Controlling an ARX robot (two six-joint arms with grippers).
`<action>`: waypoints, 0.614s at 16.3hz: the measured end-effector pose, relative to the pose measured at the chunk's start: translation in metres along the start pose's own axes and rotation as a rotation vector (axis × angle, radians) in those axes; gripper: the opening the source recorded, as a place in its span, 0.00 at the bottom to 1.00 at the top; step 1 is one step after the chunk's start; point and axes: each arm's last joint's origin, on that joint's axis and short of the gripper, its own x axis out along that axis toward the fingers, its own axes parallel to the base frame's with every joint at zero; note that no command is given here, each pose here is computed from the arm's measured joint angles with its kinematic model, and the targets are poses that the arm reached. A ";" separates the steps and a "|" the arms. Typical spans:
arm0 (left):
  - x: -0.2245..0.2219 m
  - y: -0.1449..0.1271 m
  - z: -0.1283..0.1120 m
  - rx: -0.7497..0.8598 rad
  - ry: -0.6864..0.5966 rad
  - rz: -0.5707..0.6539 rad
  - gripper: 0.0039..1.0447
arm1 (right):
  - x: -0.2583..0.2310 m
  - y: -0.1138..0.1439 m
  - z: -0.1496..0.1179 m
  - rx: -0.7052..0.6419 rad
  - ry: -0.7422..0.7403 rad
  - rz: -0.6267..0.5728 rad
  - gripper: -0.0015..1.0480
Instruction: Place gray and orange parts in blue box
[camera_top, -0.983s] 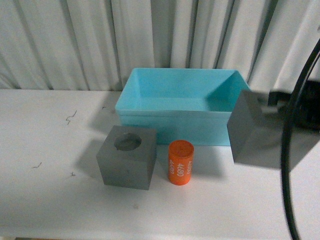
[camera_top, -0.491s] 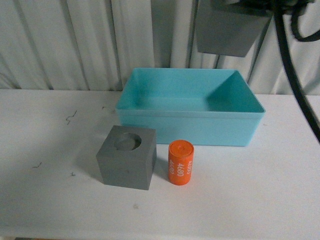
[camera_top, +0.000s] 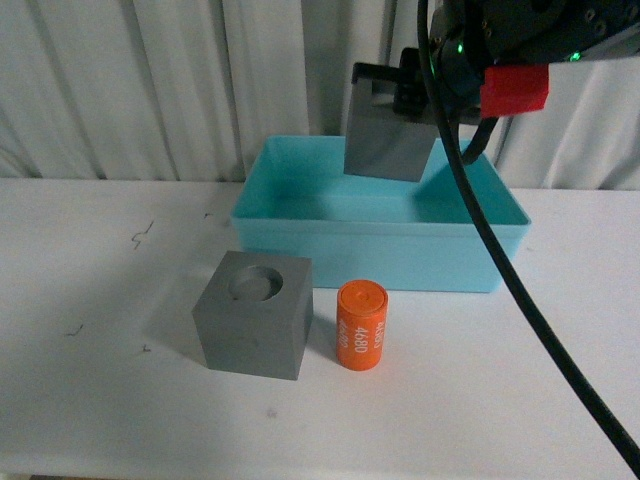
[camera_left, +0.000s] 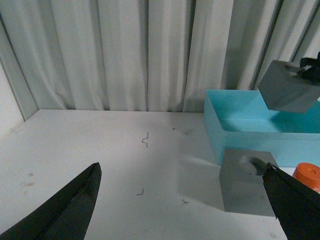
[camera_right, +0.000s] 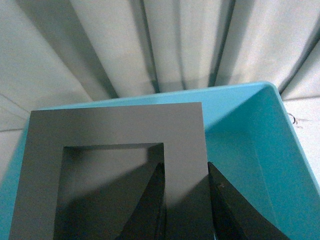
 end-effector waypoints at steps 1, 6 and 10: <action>0.000 0.000 0.000 0.000 0.000 0.000 0.94 | 0.008 -0.005 -0.007 -0.001 0.024 -0.017 0.18; 0.000 0.000 0.000 0.000 0.000 0.000 0.94 | 0.033 -0.024 -0.010 0.012 0.043 -0.055 0.18; 0.000 0.000 0.000 0.000 0.000 0.000 0.94 | 0.046 -0.033 -0.017 0.012 0.071 -0.080 0.18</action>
